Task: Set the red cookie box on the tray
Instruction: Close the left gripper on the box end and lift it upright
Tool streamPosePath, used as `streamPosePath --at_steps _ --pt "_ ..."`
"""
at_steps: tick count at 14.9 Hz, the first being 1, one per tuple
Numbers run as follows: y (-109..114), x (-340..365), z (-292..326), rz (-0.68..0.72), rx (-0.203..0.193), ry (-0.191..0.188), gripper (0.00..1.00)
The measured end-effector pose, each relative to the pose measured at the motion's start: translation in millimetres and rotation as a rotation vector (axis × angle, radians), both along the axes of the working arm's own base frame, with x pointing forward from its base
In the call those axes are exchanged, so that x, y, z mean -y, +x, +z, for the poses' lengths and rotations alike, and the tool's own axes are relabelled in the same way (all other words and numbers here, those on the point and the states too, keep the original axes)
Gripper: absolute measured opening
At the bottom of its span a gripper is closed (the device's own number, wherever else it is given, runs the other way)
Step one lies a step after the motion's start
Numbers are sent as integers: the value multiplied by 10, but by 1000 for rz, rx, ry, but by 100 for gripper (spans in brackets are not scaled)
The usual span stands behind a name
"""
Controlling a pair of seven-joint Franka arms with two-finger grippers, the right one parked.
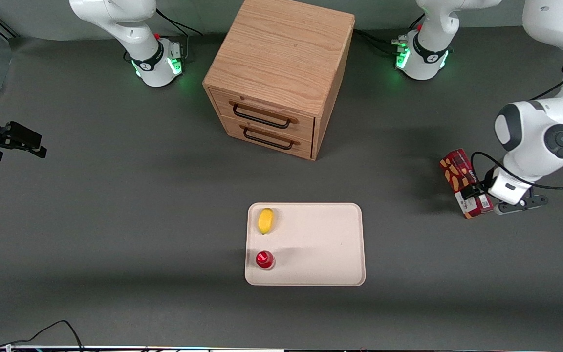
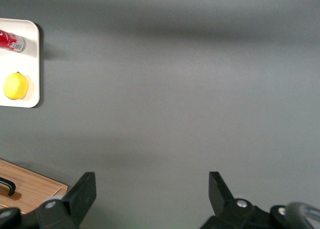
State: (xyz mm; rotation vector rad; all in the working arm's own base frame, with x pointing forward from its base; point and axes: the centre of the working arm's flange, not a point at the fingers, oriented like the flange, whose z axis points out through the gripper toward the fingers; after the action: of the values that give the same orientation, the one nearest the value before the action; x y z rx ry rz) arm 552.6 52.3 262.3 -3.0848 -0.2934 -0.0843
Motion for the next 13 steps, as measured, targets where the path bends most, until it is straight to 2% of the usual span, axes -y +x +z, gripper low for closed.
streamPosePath --at_steps 2,3,7,9,10,13 --pt "-81 4 -111 3 1 -2 99" --pt "-101 5 -134 4 -2 -4 94" --pt "-152 7 -187 7 -14 -6 47" --pt "-164 5 -198 7 -14 -6 28" --pt "-164 5 -197 7 -14 -7 22" --pt "-148 29 -145 5 -9 -9 20"
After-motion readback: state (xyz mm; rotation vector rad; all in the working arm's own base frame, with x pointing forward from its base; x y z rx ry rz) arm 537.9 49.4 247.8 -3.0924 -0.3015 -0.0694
